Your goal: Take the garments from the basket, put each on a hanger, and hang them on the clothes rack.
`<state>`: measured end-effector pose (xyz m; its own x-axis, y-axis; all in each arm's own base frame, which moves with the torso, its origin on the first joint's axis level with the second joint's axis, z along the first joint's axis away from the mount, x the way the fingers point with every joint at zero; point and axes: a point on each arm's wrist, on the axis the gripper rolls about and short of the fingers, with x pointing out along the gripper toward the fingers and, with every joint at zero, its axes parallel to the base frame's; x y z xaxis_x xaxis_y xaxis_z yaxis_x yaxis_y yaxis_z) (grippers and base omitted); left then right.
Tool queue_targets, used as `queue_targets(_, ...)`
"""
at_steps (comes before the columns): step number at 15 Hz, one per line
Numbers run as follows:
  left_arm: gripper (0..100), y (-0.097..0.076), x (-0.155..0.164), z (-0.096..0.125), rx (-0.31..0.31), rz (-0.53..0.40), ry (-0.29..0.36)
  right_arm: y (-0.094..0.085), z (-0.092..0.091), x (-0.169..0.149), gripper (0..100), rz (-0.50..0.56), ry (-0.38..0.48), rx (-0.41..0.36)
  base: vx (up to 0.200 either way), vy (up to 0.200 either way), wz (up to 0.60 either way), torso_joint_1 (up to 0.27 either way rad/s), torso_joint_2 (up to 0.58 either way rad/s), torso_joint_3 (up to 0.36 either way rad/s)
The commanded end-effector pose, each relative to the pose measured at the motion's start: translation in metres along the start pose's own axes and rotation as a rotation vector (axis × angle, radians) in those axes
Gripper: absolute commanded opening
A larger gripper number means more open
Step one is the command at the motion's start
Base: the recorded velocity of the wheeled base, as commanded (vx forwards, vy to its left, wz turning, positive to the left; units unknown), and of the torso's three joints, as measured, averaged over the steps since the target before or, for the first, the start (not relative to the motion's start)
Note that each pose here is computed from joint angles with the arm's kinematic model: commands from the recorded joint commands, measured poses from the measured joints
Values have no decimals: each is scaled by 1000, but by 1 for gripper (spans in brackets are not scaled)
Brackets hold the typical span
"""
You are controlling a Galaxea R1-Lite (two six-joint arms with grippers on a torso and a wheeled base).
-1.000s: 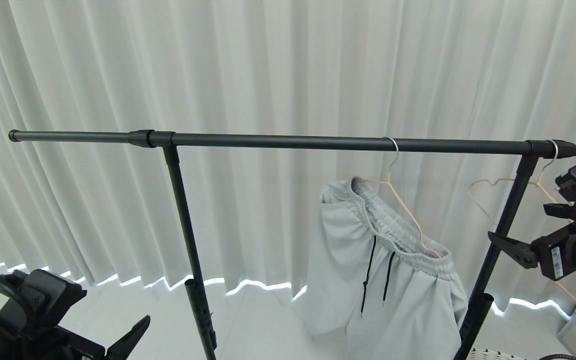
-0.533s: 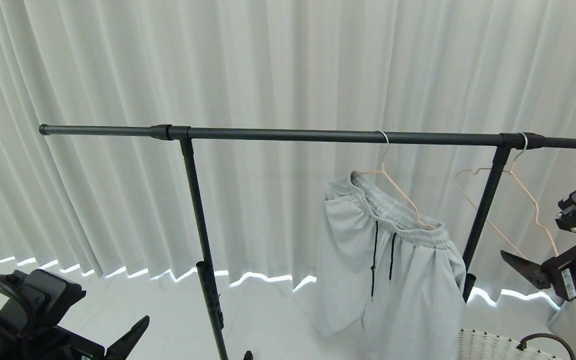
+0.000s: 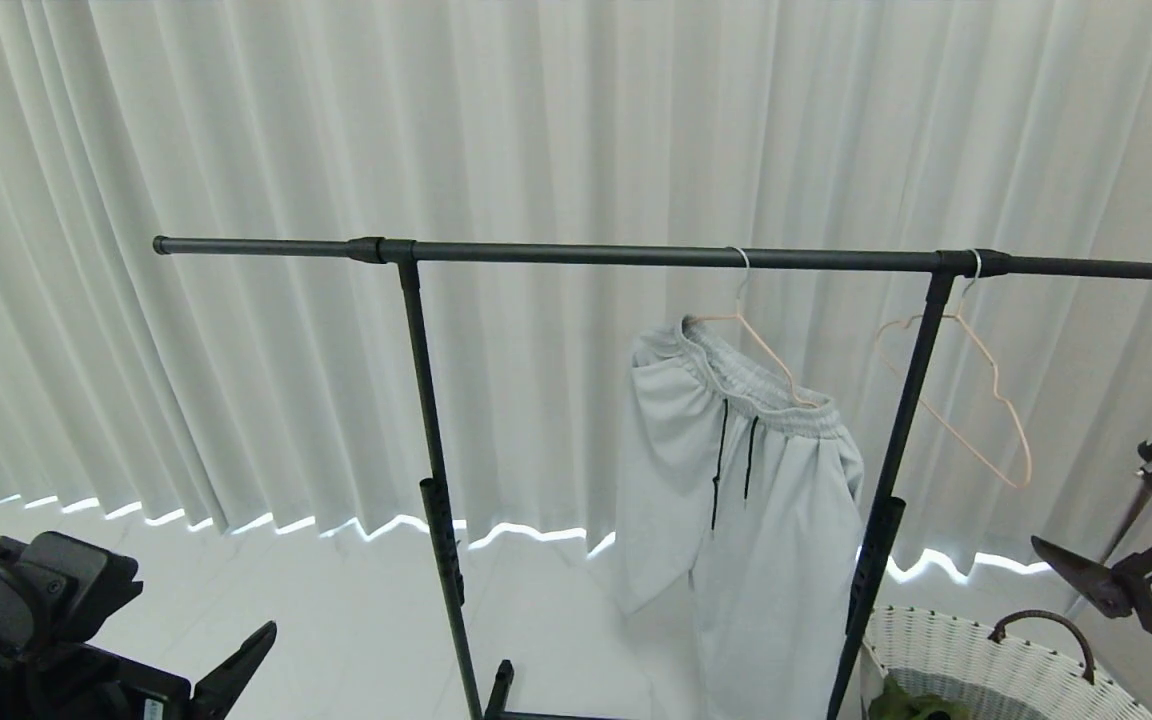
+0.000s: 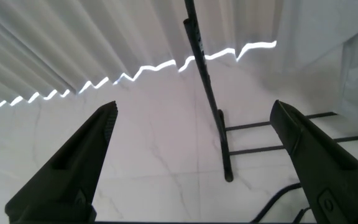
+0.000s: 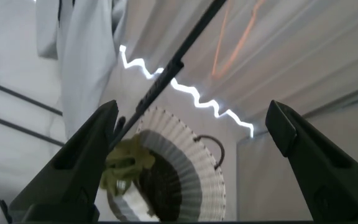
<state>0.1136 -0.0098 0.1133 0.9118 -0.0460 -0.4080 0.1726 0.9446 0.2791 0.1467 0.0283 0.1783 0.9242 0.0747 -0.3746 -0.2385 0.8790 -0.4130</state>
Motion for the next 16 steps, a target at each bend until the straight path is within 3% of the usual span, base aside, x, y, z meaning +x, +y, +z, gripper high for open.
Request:
queue_targets(1, 100, 2, -1, -1, -9, 20, 4, 0, -7, -4, 100, -12, 9, 5, 0, 0, 0, 0, 0, 0)
queue_targets(9, 100, 3, 0, -1, -9, 18, 4, 0, -10, -4, 100, -24, -2, 3, 0, 0, 0, 0, 0, 0)
queue_targets(16, 100, 2, 0, -1, -8, 17, 7, 0, -10, -4, 100, -24, -3, 3, 0, 0, 0, -184, 425, 237)
